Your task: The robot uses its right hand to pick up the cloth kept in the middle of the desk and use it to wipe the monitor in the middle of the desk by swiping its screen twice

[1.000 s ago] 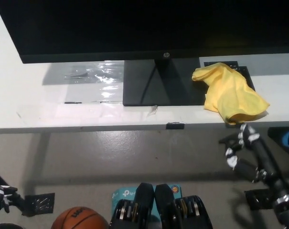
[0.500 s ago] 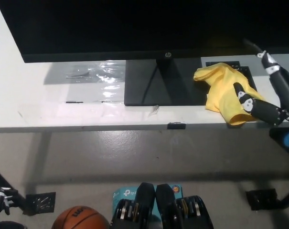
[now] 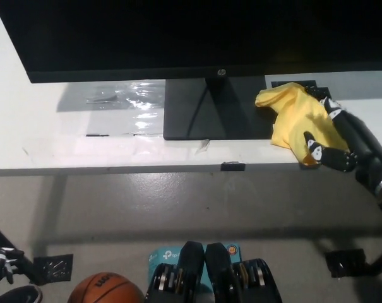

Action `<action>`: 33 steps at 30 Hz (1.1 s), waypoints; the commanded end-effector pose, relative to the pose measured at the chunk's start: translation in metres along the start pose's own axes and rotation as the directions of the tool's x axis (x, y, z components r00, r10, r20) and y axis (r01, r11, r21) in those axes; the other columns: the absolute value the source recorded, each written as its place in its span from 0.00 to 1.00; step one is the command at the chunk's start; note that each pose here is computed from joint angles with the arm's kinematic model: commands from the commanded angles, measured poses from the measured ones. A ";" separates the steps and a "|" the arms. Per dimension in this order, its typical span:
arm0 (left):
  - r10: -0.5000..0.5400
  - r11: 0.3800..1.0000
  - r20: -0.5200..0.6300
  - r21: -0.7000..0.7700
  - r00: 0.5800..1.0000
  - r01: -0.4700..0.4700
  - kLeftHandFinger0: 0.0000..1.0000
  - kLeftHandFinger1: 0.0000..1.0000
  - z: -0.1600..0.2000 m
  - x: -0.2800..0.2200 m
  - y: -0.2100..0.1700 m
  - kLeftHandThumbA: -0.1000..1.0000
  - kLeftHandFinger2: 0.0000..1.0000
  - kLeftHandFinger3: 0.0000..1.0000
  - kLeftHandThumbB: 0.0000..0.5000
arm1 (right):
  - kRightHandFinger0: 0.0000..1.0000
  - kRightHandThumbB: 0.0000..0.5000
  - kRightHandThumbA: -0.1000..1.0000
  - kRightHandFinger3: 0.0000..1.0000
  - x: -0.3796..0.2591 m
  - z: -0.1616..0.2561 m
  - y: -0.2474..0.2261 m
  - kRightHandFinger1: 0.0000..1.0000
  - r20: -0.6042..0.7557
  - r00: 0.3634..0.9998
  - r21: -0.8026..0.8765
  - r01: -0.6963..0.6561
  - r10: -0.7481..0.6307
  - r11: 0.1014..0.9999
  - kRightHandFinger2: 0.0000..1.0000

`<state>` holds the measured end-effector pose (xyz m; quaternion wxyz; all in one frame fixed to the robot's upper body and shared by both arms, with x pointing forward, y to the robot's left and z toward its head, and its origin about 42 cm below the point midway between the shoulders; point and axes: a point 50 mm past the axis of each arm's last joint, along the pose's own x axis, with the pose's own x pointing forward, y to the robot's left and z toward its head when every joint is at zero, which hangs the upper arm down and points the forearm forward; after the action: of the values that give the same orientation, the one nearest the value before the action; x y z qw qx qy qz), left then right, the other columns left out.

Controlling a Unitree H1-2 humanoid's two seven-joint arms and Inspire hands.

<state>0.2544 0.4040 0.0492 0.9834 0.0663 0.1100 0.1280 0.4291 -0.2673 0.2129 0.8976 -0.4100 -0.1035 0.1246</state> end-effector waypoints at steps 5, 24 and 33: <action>-0.002 1.000 0.037 0.027 0.999 0.001 0.55 0.55 0.008 -0.002 0.005 0.76 0.08 0.13 1.00 | 1.00 0.43 0.43 1.00 0.049 0.000 -0.016 1.00 0.031 1.000 -0.059 0.009 -0.008 0.998 1.00; -0.061 0.997 0.037 0.056 0.997 0.059 0.60 0.57 0.009 -0.005 0.007 0.76 0.09 0.13 1.00 | 1.00 0.82 0.39 1.00 0.081 0.029 -0.020 1.00 -0.093 0.993 -0.269 -0.092 0.069 0.959 1.00; -0.089 0.993 0.069 0.078 0.994 0.084 0.61 0.59 0.018 0.001 0.012 0.77 0.11 0.14 1.00 | 1.00 0.70 0.07 1.00 0.074 0.024 -0.036 1.00 -0.328 0.931 -0.356 -0.278 0.159 0.892 1.00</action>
<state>0.2499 0.4034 0.0522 0.9853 0.0862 0.1133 0.0940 0.4870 -0.2407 0.2187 0.8031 -0.5718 0.0213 0.1661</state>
